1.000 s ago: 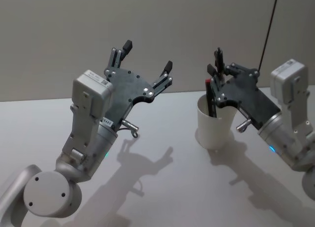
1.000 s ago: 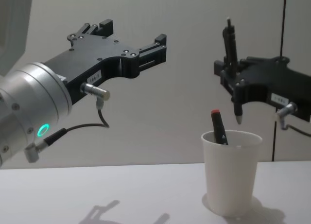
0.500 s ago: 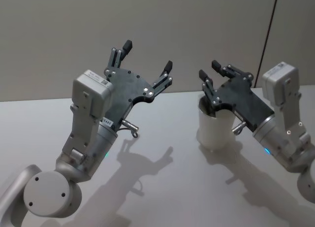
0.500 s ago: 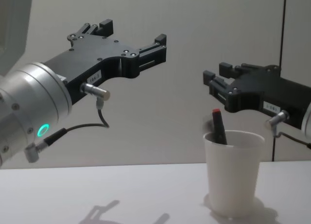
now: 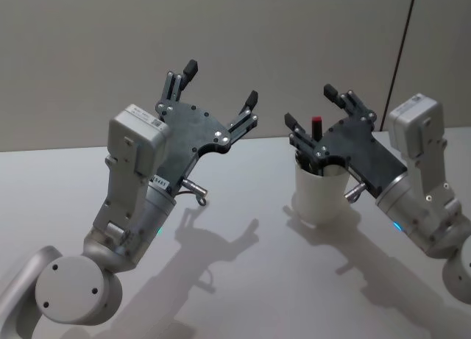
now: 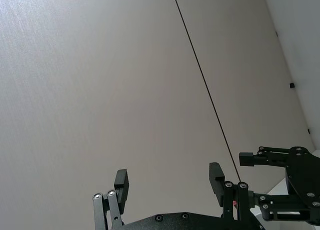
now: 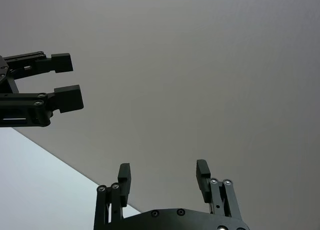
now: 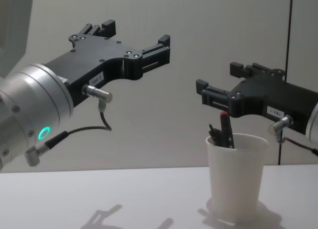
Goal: Place the pen into the pen holder.
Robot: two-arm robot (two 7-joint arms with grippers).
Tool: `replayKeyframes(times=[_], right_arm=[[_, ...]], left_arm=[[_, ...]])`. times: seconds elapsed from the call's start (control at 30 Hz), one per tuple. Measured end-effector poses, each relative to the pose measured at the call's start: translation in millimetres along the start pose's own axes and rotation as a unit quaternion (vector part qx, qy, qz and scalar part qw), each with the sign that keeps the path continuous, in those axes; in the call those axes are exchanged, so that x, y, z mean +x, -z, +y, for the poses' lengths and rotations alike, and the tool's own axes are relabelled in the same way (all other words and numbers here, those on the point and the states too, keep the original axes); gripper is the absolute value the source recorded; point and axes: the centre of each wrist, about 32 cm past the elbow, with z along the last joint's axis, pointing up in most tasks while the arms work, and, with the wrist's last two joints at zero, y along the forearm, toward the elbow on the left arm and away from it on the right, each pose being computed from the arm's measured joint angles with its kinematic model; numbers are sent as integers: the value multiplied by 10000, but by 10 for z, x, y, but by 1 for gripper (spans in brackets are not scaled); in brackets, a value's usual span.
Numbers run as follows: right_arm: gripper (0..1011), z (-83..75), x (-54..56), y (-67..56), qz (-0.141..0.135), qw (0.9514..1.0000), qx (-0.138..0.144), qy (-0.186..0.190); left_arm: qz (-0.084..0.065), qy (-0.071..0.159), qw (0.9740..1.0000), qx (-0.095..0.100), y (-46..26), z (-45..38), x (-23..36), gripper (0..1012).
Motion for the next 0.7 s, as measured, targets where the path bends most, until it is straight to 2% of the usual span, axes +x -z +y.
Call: replayKeyframes(times=[0.13,0.3,0.43,0.53,0.7], right_arm=[[905,-5,10,-6,-13,10000,5,5],[996,-66,81,-58,-4,9999,99,121],[1001,-153,158,-110,23,9995,183,254],[1001,-305,273,-173,97,9985,278,459],[1001,-495,400,-256,209,9965,382,711]], left_arm=[[0,0,10000,0,0,0,0,1001],[0,0,10000,0,0,0,0,1001],[0,0,10000,0,0,0,0,1001],[0,0,10000,0,0,0,0,1001],[0,-1,10000,0,0,0,0,1001]])
